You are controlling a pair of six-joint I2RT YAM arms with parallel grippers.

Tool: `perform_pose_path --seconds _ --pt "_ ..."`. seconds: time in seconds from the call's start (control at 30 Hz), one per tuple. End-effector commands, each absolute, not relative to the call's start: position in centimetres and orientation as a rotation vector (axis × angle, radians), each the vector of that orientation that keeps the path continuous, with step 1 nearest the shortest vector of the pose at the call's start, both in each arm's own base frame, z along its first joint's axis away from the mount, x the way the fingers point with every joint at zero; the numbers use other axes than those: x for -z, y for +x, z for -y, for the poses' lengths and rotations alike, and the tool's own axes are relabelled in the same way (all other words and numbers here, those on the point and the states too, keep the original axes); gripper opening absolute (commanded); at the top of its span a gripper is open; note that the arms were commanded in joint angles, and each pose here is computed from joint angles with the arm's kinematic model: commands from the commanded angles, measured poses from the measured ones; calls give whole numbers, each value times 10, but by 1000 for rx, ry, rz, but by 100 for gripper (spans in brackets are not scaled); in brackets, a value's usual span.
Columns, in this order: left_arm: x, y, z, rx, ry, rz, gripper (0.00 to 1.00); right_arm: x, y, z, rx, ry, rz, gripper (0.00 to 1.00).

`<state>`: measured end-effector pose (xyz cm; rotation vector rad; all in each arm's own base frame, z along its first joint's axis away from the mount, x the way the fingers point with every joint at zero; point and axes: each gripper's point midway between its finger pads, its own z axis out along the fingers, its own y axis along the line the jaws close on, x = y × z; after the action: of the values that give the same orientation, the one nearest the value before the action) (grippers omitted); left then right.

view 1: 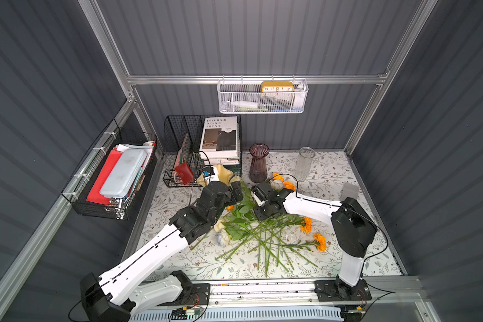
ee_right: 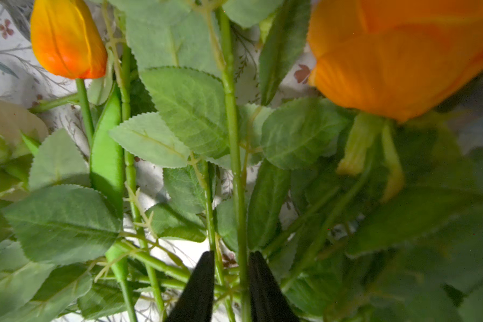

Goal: Arrange the flowers in different vases according to their colors
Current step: Adjust the flower at the center of the board.

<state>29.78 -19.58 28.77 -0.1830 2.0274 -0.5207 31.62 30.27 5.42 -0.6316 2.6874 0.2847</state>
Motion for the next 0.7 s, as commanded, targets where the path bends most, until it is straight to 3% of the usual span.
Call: perform_pose_path --seconds 0.0,0.1,0.47,0.67 --pt "-289 296 187 496 -210 -2018 94 -55 322 -300 -235 -641 -2683 15" --pt "-290 295 183 490 -216 -2014 94 -61 324 -301 -241 -648 -2665 6" --pt "-290 291 176 469 -230 -2010 95 -58 329 -303 -213 -689 -2682 0" --pt "-290 290 173 456 -231 -2009 96 -108 332 -298 -215 -679 -2577 0"
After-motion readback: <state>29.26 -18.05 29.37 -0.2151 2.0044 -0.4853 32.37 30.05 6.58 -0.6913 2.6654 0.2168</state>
